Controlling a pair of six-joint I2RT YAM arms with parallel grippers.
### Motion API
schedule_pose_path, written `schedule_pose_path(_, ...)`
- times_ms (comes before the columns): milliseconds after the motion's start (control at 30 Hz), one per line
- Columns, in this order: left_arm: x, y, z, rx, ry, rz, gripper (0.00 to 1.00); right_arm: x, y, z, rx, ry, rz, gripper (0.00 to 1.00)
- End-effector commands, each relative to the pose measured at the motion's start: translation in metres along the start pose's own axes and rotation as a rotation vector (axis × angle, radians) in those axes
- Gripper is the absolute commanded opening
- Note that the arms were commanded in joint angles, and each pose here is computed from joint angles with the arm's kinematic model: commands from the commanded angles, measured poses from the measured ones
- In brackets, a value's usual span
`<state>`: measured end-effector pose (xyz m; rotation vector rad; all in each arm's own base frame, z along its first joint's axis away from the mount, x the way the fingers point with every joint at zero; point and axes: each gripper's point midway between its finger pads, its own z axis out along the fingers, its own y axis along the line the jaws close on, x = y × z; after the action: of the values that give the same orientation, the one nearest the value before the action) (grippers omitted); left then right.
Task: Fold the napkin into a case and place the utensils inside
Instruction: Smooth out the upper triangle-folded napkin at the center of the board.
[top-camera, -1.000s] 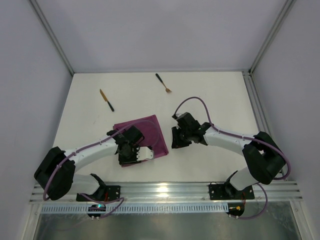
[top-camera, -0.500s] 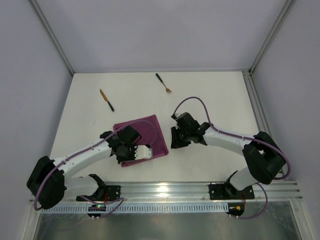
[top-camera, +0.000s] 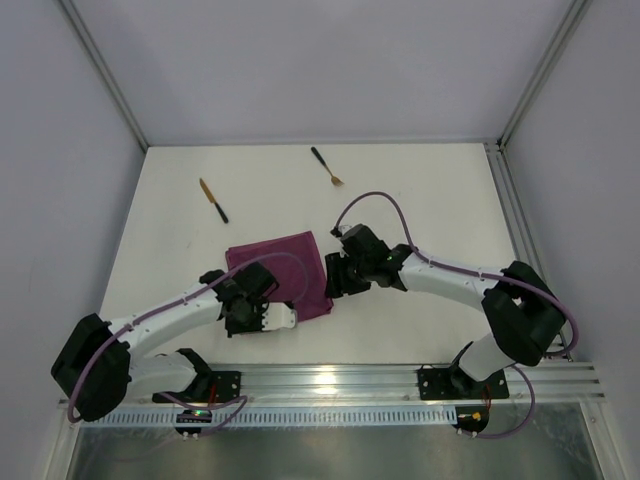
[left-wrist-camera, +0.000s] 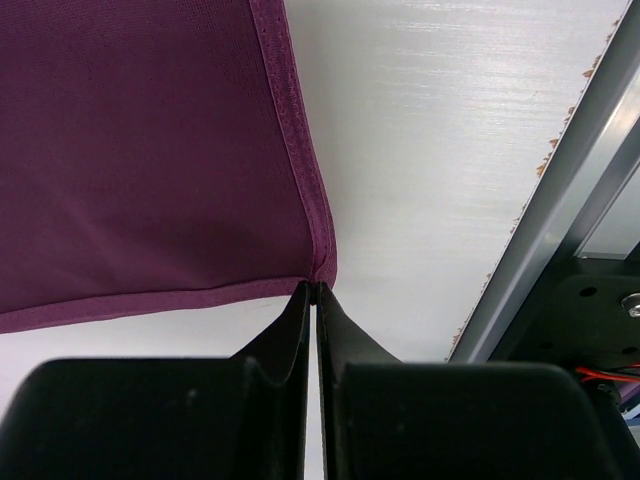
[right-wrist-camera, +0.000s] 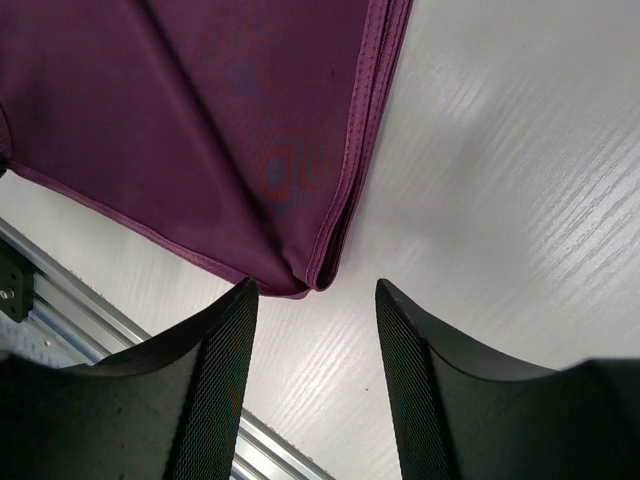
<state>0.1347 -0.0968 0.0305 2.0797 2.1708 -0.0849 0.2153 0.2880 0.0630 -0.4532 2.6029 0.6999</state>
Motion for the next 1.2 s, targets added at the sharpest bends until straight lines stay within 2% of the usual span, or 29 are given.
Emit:
schedule_pose_path(0,0.0,0.002,0.003,-0.006,0.003,0.006,0.0,0.003,0.002,0.008,-0.019,-0.001,0.032,0.56)
schedule_pose_path(133,-0.006,0.005,0.004,-0.016,-0.019,-0.012,0.0,0.013,0.012,0.017,-0.084,0.026,0.034,0.59)
schedule_pose_path(333,-0.003,0.004,0.007,-0.018,-0.014,-0.019,0.0,0.033,0.007,0.037,-0.074,0.099,0.037,0.59)
schedule_pose_path(767,0.002,0.001,0.011,-0.014,0.005,-0.018,0.0,0.069,0.001,0.045,-0.091,0.19,0.118,0.59)
schedule_pose_path(967,0.007,0.0,0.014,-0.015,0.022,-0.011,0.0,0.077,-0.003,0.044,-0.075,0.18,0.197,0.58)
schedule_pose_path(1167,0.011,-0.001,0.013,-0.015,0.032,-0.001,0.0,0.078,-0.006,0.043,-0.054,0.161,0.263,0.53)
